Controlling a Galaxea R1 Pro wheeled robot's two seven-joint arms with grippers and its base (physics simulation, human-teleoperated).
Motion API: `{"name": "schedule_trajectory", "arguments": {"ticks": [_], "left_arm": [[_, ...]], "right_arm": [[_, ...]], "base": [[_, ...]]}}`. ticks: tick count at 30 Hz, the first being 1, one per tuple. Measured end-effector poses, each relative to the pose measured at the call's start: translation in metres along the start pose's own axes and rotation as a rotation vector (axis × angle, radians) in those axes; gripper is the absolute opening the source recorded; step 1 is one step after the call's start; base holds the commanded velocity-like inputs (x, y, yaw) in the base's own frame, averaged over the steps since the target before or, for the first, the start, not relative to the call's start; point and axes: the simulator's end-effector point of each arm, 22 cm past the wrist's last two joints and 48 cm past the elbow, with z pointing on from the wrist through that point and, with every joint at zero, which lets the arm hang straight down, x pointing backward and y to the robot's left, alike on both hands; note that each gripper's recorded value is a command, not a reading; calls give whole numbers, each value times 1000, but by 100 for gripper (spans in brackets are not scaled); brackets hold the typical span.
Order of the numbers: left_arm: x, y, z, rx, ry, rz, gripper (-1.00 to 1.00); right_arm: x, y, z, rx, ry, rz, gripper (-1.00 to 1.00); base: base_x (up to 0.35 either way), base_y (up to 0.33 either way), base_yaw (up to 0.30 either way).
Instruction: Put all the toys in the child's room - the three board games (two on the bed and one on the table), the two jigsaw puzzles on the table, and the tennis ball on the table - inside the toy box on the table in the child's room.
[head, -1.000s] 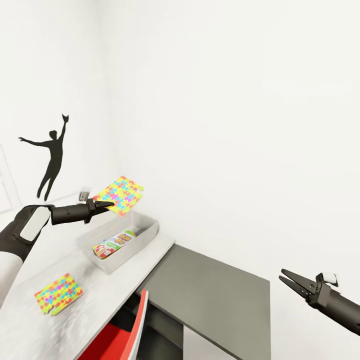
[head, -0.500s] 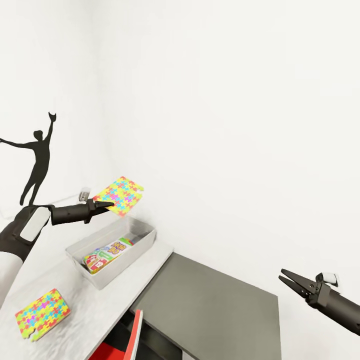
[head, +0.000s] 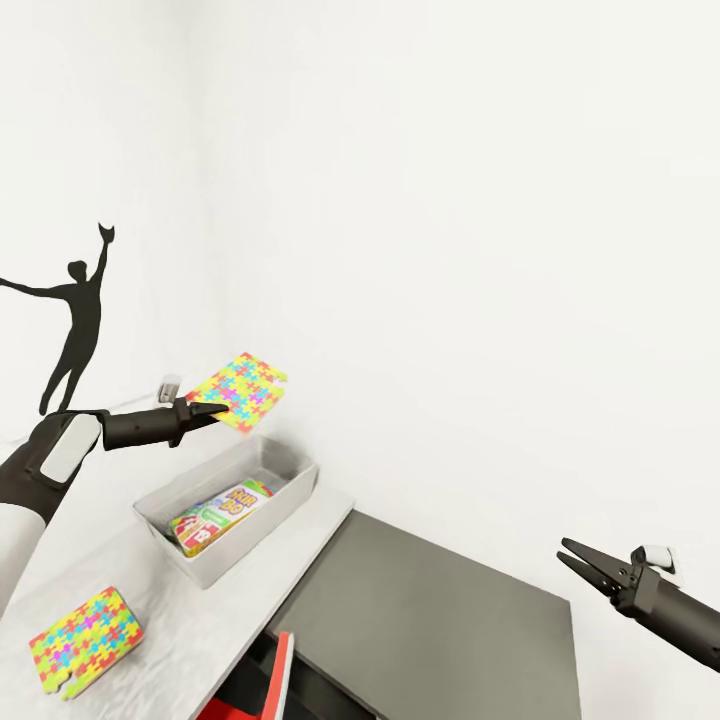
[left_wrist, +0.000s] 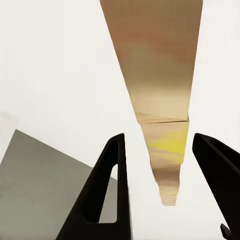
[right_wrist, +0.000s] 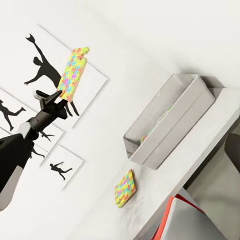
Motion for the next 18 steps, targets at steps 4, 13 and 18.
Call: {"name": "schedule_trajectory", "arguments": {"ticks": [4, 13, 18], "left_arm": [[0, 0, 0, 0, 1, 1, -100], [0, 0, 0, 1, -1, 1, -100], [0, -1, 0, 1, -1, 1, -100]], "right_arm": [[1, -1, 0, -1, -2, 5, 100], [2, -1, 1, -2, -5, 10, 100], [2, -1, 1, -2, -6, 10, 100]], "base": [[128, 59, 0], [53, 16, 0], [44, 42, 0]]}}
